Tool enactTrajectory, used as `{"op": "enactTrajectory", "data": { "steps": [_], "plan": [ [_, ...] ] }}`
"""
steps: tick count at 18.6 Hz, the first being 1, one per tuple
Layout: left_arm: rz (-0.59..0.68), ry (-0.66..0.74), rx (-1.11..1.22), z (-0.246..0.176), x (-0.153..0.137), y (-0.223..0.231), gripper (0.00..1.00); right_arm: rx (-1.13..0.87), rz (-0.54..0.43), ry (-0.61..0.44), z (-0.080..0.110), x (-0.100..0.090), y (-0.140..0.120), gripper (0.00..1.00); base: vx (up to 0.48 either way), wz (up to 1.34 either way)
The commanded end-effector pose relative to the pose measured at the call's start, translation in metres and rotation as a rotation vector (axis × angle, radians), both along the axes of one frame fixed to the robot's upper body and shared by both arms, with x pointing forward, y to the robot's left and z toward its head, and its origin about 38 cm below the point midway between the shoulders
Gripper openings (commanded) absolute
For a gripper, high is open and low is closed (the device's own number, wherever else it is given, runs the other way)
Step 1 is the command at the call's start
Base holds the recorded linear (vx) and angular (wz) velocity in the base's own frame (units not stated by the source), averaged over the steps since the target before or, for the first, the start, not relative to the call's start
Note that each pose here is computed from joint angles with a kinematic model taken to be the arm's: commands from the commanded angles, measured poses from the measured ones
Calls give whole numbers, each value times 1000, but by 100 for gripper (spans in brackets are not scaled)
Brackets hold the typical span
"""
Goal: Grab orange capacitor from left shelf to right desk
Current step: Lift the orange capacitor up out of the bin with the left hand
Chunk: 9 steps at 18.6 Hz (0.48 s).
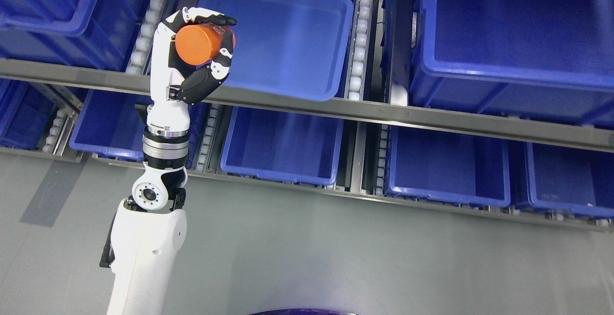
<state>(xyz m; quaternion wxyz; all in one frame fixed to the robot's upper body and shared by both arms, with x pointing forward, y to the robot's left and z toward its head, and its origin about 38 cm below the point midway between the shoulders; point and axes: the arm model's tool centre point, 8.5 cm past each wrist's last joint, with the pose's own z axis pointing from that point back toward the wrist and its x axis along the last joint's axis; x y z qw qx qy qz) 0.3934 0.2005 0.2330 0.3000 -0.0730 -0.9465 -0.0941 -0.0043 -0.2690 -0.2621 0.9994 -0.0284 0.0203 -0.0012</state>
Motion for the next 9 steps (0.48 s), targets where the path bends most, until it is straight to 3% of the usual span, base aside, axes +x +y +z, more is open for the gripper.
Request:
{"op": "enactTrajectory", "data": {
  "steps": [1,9],
  "plan": [
    [10,-38,10,10,-8,7,3,-16,-11,9,1,-14,-11,100,-318,-14],
    [7,-27,12,5,-10,6,5,-17,-13,9,1,-14,-11,100,-235,-169]
  ]
}}
